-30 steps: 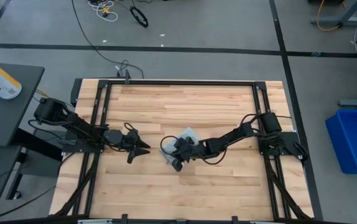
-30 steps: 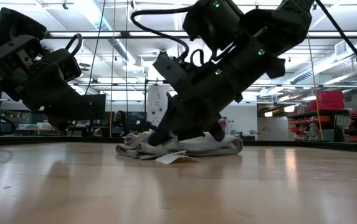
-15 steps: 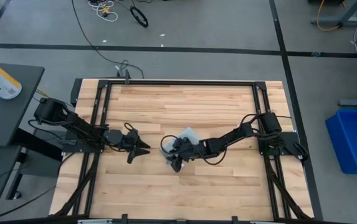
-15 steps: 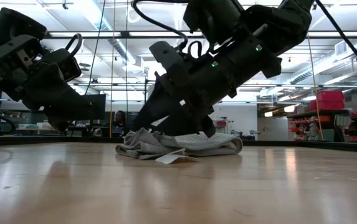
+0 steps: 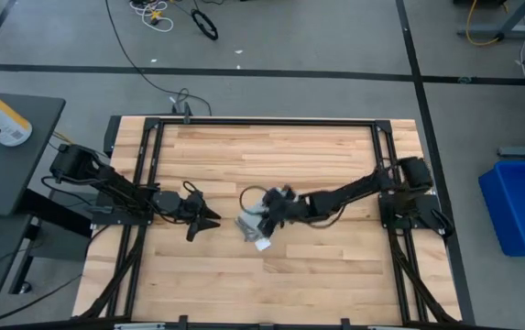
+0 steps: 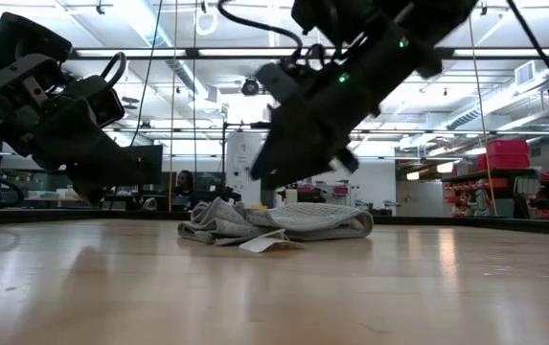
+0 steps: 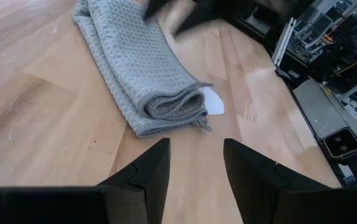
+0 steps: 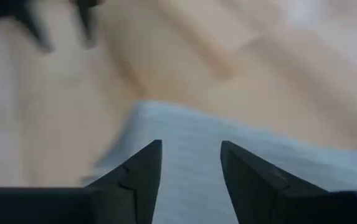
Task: Fold microfiber towels
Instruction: Fold the gray towel
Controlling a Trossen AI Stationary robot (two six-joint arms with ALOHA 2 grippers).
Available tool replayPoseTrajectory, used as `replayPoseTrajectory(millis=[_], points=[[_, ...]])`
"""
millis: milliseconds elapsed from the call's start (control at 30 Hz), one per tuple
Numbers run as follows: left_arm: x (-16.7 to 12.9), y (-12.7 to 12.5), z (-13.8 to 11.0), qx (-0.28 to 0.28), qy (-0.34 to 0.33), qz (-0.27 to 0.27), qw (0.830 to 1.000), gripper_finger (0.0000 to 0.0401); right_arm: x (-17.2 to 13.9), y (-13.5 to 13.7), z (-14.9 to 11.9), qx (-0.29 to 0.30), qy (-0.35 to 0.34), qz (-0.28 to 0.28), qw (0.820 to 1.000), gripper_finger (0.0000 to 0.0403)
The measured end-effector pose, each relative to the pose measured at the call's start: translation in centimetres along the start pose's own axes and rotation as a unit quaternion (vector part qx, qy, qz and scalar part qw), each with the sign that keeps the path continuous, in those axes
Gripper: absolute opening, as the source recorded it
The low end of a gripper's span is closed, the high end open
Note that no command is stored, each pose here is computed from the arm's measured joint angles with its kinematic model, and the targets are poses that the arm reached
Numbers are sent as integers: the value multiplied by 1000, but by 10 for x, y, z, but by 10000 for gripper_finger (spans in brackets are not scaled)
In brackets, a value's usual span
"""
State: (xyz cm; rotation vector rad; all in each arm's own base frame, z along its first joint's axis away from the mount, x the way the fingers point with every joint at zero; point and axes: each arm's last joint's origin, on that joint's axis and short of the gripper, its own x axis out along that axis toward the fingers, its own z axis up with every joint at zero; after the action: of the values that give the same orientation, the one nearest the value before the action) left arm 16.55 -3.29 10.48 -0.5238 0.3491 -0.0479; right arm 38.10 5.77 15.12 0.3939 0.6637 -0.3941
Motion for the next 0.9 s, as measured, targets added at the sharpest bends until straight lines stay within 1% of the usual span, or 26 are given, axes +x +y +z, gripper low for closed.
replayPoseTrajectory(millis=[100, 200, 300, 367, 433, 500, 567, 633, 767, 900], points=[[0, 0, 0, 0, 1, -2, 1000, 157, -21, -16, 12, -11, 23, -58, 998, 190], [0, 0, 0, 0, 1, -2, 1000, 157, -44, -34, 24, -16, 58, -88, 994, 216], [0, 0, 0, 0, 1, -2, 1000, 157, -64, -53, 34, -14, 101, -102, 990, 236], [0, 0, 0, 0, 1, -2, 1000, 157, -72, -67, 41, -2, 131, -96, 987, 241], [0, 0, 0, 0, 1, -2, 1000, 157, -76, -80, 46, 17, 163, -78, 983, 241], [0, 0, 0, 0, 1, -2, 1000, 157, -75, -92, 50, 36, 194, -50, 979, 238], [0, 0, 0, -1, 1, -2, 1000, 157, -72, -103, 53, 46, 214, -36, 975, 234], [0, 0, 0, -3, 1, -1, 1000, 157, -68, -113, 56, 56, 225, -21, 973, 232], [0, 0, -1, -7, 4, 0, 1000, 157, -63, -129, 60, 74, 237, -9, 969, 236], [0, 1, -2, -8, 9, 4, 1000, 157, -55, -142, 53, 96, 260, 20, 961, 243]])
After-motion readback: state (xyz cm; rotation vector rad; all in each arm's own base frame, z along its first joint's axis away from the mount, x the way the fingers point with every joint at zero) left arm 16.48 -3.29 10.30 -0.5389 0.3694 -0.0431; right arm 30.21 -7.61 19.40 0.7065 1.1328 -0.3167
